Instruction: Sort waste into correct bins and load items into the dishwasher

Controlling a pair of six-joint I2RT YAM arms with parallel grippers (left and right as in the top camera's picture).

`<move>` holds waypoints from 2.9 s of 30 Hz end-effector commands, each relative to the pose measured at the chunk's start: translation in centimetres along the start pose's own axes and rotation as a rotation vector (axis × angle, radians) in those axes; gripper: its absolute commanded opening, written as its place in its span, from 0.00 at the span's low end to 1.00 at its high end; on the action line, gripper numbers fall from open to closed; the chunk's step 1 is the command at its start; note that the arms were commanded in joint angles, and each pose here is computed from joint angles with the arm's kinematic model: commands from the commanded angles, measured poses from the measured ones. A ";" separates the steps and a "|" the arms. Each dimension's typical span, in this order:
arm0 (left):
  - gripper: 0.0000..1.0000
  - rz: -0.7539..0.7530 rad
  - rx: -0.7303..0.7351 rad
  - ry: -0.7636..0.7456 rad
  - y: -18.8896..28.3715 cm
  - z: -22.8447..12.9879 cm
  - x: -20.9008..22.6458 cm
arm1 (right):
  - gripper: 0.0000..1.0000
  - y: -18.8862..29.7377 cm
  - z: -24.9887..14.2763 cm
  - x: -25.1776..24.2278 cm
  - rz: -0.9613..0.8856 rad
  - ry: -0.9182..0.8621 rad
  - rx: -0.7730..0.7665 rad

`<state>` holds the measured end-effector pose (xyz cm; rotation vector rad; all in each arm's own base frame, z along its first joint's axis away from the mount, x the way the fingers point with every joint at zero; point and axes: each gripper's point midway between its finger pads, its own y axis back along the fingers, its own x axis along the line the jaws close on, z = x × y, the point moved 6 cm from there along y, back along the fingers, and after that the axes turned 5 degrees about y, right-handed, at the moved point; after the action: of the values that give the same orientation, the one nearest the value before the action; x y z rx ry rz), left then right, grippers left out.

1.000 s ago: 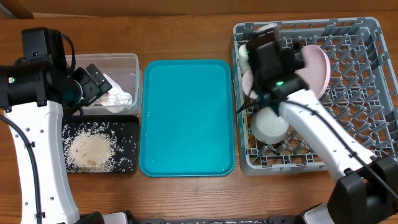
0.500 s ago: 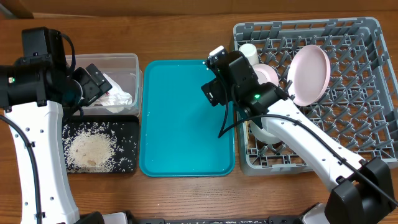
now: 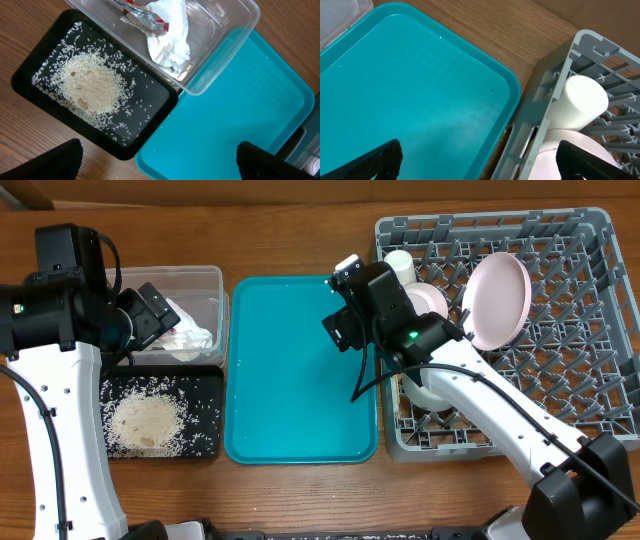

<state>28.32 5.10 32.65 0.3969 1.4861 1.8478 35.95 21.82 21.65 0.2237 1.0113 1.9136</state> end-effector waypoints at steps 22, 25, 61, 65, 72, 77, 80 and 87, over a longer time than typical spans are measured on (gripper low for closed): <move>1.00 0.001 -0.017 0.007 0.3 0.4 0.0 | 1.00 12.5 3.8 -2.8 -0.049 -0.064 -0.311; 1.00 0.002 -0.017 0.007 0.3 0.4 0.0 | 1.00 17.2 4.0 -4.1 -0.080 -0.092 -0.420; 1.00 0.002 -0.017 0.007 0.3 0.4 0.0 | 1.00 19.2 -19.7 -7.3 -0.373 -0.646 -1.039; 1.00 0.002 -0.017 0.007 0.3 0.4 0.0 | 1.00 17.1 -20.8 -7.1 -0.367 -0.659 -0.983; 1.00 0.002 -0.017 0.007 0.3 0.4 0.0 | 1.00 14.1 -22.7 -6.6 -0.356 -0.677 -0.873; 1.00 0.002 -0.017 0.007 0.3 0.4 0.0 | 1.00 12.8 -23.7 -6.2 -0.344 -0.695 -0.785; 1.00 0.002 -0.017 0.006 0.3 0.4 0.0 | 1.00 12.8 -23.7 -6.2 -0.344 -0.695 -0.784; 1.00 0.002 -0.017 0.007 0.3 0.4 0.0 | 1.00 12.8 -23.7 -6.2 -0.344 -0.695 -0.784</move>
<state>28.32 5.13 32.64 0.3987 1.4845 1.8507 18.64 0.66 17.38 0.2125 -0.1712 1.5834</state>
